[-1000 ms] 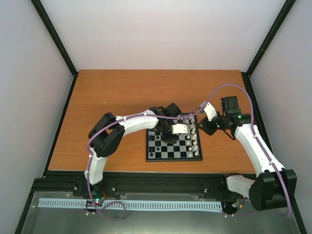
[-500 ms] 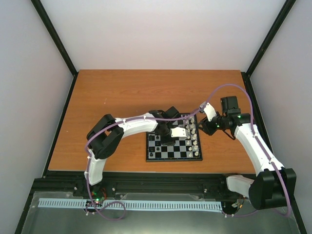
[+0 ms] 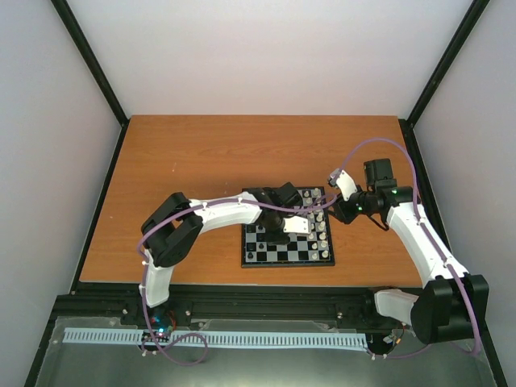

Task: Set up the chess pieces on the board

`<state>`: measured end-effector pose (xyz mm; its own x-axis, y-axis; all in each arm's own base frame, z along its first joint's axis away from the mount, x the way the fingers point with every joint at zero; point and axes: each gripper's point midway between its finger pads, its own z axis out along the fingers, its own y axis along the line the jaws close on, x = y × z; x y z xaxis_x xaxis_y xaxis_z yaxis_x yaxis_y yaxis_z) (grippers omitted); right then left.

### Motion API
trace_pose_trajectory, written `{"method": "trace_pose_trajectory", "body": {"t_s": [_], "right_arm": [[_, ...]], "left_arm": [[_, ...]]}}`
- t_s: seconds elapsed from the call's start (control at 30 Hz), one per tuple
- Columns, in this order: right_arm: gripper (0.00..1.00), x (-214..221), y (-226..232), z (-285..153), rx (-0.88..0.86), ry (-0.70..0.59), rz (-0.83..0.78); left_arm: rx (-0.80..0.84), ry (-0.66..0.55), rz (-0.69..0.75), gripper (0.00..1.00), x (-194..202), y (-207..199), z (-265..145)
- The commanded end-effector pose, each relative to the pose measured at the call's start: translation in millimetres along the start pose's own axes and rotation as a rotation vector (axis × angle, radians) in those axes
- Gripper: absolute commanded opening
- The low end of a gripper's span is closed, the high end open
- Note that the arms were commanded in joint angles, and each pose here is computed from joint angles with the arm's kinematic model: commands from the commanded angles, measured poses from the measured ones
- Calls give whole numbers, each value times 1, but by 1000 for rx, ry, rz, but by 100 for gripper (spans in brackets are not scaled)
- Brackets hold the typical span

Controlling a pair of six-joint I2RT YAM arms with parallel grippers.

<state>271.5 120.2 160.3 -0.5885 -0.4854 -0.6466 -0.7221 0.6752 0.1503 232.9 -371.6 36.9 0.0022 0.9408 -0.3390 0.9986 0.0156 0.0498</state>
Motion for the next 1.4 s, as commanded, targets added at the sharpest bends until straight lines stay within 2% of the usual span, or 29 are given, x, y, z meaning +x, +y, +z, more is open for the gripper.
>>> {"method": "trace_pose_trajectory", "body": {"t_s": [0.0, 0.13, 0.43, 0.93, 1.17, 1.37], "right_arm": [[32, 3, 1, 2, -17, 4, 7], [32, 3, 1, 1, -17, 2, 7], [32, 4, 1, 3, -25, 7, 6], [32, 5, 3, 4, -39, 13, 2], [32, 6, 2, 4, -36, 17, 3], [32, 3, 1, 2, -34, 6, 8]], "left_arm": [[-47, -29, 60, 55, -16, 9, -6], [-28, -31, 63, 56, -18, 8, 2], [-4, -23, 44, 38, -8, -4, -9], [7, -11, -7, 32, 0, -12, -13], [20, 19, -12, 24, 0, -17, -2], [-18, -9, -49, 18, -8, -12, -18]]}}
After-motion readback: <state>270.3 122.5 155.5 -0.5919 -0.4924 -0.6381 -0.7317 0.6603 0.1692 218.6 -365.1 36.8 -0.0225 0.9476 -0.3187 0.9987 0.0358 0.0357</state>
